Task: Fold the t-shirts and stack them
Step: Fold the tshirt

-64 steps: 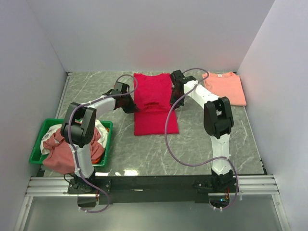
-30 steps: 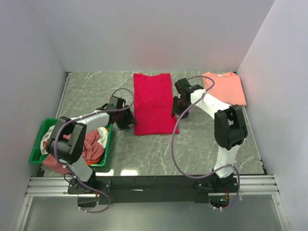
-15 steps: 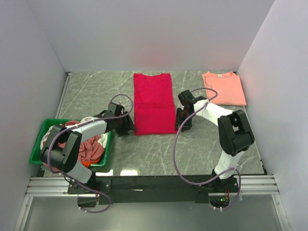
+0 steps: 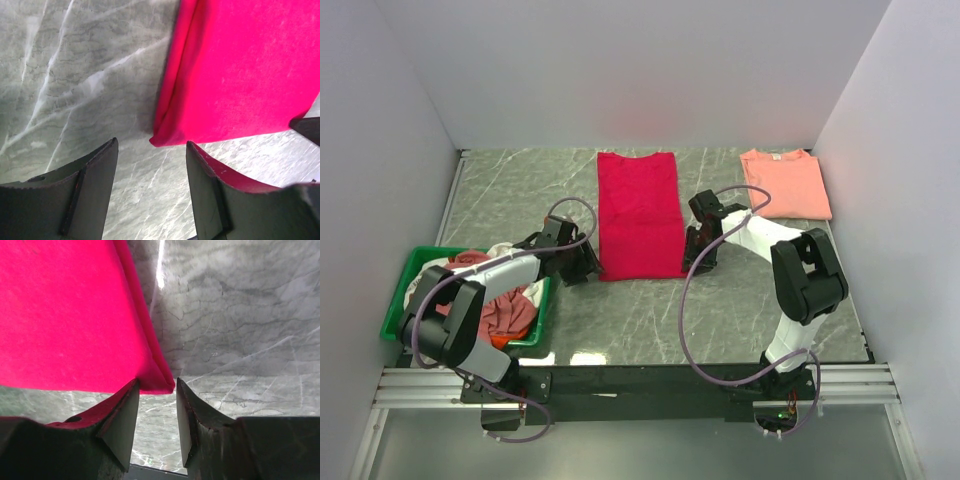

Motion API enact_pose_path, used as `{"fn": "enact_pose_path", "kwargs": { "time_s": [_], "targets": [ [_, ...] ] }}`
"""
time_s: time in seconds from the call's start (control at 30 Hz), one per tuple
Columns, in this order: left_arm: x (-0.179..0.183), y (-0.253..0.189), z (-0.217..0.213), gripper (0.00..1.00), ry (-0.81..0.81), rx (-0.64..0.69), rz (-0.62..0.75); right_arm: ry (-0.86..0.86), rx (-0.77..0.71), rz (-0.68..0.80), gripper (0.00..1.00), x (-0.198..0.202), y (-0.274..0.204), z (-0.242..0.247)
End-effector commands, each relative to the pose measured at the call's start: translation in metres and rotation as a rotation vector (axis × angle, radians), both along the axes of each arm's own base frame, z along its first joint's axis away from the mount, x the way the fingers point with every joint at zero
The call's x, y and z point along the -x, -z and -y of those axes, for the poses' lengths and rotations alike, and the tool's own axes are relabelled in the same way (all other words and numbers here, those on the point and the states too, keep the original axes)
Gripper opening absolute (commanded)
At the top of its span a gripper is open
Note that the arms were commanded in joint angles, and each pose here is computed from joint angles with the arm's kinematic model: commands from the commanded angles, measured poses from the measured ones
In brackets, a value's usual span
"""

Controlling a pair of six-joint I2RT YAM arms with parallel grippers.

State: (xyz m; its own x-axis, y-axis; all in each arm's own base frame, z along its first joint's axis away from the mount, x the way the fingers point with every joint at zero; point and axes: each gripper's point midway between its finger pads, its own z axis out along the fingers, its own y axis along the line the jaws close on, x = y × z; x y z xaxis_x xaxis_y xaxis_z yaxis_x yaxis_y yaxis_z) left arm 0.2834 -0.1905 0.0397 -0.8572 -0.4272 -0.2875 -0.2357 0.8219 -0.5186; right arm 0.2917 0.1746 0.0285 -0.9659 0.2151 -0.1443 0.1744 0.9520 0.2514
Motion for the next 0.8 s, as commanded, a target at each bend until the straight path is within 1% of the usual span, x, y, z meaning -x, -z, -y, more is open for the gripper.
{"fn": "enact_pose_path", "kwargs": {
  "time_s": [0.0, 0.23, 0.37, 0.4, 0.57, 0.77],
  "targets": [
    [-0.005, -0.012, 0.001, 0.62, -0.018, 0.015, 0.049, -0.002, 0.015, -0.026, 0.42, 0.008, 0.011, -0.002],
    [-0.008, -0.014, 0.002, 0.61, -0.023, 0.013, 0.052, 0.002, 0.029, -0.067, 0.39, 0.018, 0.025, -0.001],
    [-0.01, -0.012, 0.002, 0.59, -0.024, 0.0, 0.049, 0.003, 0.037, -0.072, 0.29, 0.019, 0.03, 0.0],
    [-0.009, -0.009, -0.001, 0.59, -0.027, -0.016, 0.039, 0.001, 0.04, -0.068, 0.25, 0.018, 0.029, 0.0],
    [-0.011, -0.005, -0.003, 0.54, -0.03, -0.052, 0.019, 0.0, 0.034, -0.064, 0.1, 0.017, 0.027, -0.001],
    [-0.013, -0.002, 0.003, 0.5, -0.017, -0.049, 0.018, 0.005, 0.035, -0.067, 0.06, 0.018, 0.027, 0.0]
  ]
}}
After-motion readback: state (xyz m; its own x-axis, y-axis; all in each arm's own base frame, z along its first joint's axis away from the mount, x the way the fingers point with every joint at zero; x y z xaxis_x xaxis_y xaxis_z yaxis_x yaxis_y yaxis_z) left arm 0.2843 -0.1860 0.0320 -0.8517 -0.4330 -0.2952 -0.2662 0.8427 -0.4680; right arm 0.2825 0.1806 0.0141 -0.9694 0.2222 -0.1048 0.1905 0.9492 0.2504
